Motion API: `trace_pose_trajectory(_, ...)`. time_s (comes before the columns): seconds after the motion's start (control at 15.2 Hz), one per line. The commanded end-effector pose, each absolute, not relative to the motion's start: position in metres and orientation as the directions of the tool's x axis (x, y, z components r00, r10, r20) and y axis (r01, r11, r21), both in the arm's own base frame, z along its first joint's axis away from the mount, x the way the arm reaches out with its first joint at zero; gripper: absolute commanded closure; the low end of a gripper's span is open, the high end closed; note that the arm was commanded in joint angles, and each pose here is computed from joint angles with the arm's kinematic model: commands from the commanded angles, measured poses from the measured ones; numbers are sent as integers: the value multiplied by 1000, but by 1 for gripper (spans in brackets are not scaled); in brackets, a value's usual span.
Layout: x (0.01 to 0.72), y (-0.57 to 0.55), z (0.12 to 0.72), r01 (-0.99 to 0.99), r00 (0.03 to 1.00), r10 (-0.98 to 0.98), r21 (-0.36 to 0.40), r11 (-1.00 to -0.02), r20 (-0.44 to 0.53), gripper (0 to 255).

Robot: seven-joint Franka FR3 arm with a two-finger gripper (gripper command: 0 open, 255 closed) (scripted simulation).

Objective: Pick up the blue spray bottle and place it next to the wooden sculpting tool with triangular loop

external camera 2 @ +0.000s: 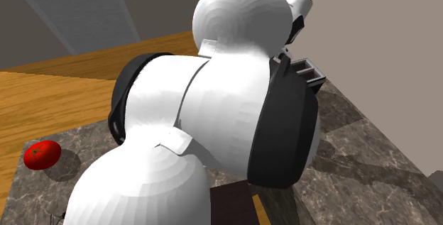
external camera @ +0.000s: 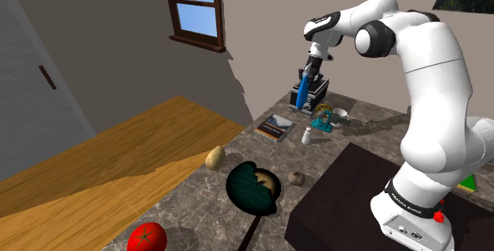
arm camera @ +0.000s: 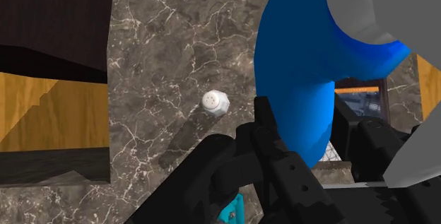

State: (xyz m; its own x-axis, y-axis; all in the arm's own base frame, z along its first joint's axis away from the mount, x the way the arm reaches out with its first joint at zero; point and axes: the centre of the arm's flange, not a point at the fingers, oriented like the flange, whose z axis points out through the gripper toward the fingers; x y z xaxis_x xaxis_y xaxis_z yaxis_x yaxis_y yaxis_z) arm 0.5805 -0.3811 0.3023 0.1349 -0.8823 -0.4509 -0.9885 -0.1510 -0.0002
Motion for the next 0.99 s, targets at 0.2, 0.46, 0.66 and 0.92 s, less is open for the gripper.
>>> trace_pose_trajectory(0.2, 581, -381, 328, -989, 135, -882, 0, -151, -451, 255)
trace_pose_trajectory(0.46, 581, -381, 349, -989, 135, -882, 0, -151, -451, 255)
trace_pose_trajectory(0.66, 581, -381, 365, -989, 135, -882, 0, -151, -451, 255)
trace_pose_trajectory(0.92, 577, -355, 367, -989, 135, -882, 0, -151, -451, 255)
